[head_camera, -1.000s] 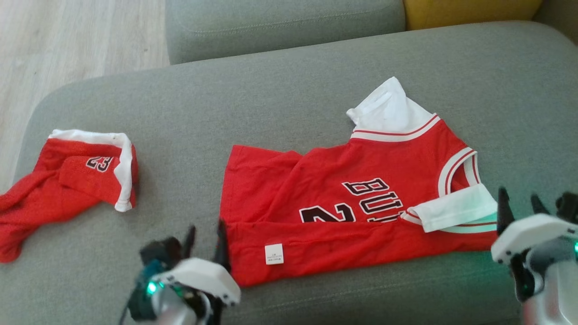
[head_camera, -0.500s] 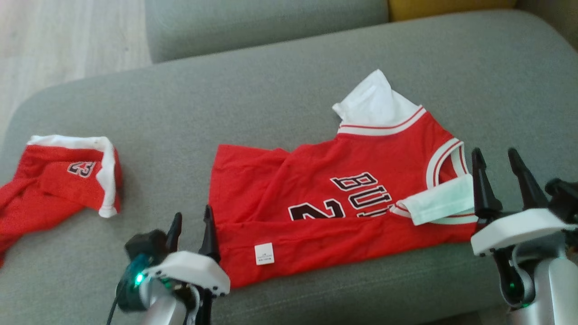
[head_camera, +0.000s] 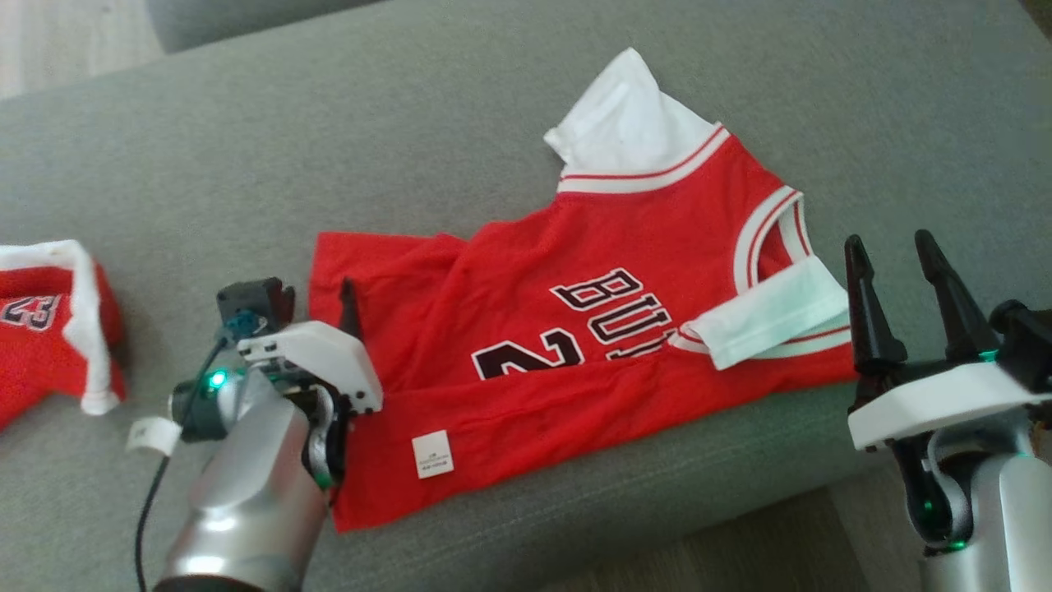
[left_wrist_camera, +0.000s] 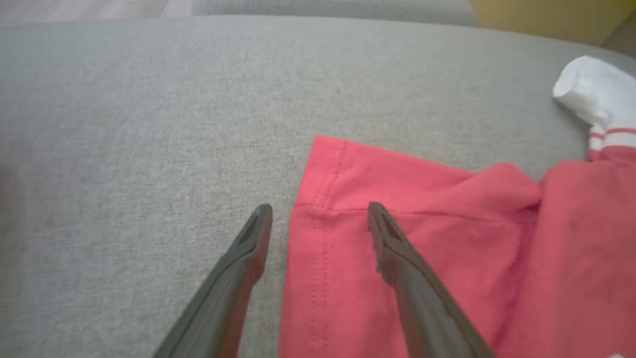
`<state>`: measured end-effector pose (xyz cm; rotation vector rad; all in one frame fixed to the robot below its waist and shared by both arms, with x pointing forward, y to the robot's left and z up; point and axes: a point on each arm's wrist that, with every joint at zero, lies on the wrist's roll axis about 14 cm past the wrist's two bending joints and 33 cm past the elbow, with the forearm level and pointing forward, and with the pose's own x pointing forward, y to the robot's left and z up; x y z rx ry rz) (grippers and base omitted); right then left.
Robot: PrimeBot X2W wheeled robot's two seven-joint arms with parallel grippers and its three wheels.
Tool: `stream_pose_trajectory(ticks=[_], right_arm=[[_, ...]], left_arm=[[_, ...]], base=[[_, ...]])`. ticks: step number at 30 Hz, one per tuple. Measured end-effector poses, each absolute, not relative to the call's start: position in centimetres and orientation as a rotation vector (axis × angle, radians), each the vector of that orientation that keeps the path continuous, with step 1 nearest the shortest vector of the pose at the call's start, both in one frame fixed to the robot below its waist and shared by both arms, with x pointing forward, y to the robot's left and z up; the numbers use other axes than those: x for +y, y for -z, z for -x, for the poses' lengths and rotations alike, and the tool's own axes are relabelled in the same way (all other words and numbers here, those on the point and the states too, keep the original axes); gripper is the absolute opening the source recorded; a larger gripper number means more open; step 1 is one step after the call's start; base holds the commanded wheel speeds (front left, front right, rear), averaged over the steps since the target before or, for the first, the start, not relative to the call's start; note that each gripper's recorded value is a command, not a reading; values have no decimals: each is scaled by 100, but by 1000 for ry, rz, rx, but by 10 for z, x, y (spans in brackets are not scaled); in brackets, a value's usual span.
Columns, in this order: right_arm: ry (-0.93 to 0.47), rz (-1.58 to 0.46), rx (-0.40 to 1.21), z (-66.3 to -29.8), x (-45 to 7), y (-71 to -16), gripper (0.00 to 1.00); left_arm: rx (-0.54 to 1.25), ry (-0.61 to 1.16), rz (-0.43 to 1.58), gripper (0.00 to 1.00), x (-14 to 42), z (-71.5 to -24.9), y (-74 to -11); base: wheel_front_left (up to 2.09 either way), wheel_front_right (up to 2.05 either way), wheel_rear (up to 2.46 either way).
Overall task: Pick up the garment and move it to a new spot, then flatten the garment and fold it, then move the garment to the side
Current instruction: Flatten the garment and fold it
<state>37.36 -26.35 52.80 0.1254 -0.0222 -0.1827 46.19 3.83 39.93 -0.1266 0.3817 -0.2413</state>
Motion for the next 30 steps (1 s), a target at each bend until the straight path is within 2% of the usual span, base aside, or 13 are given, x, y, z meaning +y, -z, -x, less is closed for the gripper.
stream_pose_trajectory(ticks=[3,7,8,9,10,20,30], right_arm=[[211,-117,-6,-370,-272,-522,100],[234,-111,-3,-367,-279,-519,100],[237,-111,-3,-366,-280,-519,100],[239,-111,-5,-366,-280,-519,100],[239,-111,-4,-366,-280,-518,100],[199,-109,18,-379,-268,-511,100],[67,-36,56,-448,-229,-521,100]], left_arm=[[461,252,87,100,37,-466,-376],[459,262,82,100,32,-474,-375],[460,264,80,80,31,-475,-375],[460,266,80,36,31,-476,-375],[459,268,79,0,31,-476,-375],[417,204,149,0,49,-480,-385],[317,107,242,0,80,-492,-411]], base=[[0,0,0],[0,0,0],[0,0,0],[0,0,0],[0,0,0],[0,0,0],[0,0,0]])
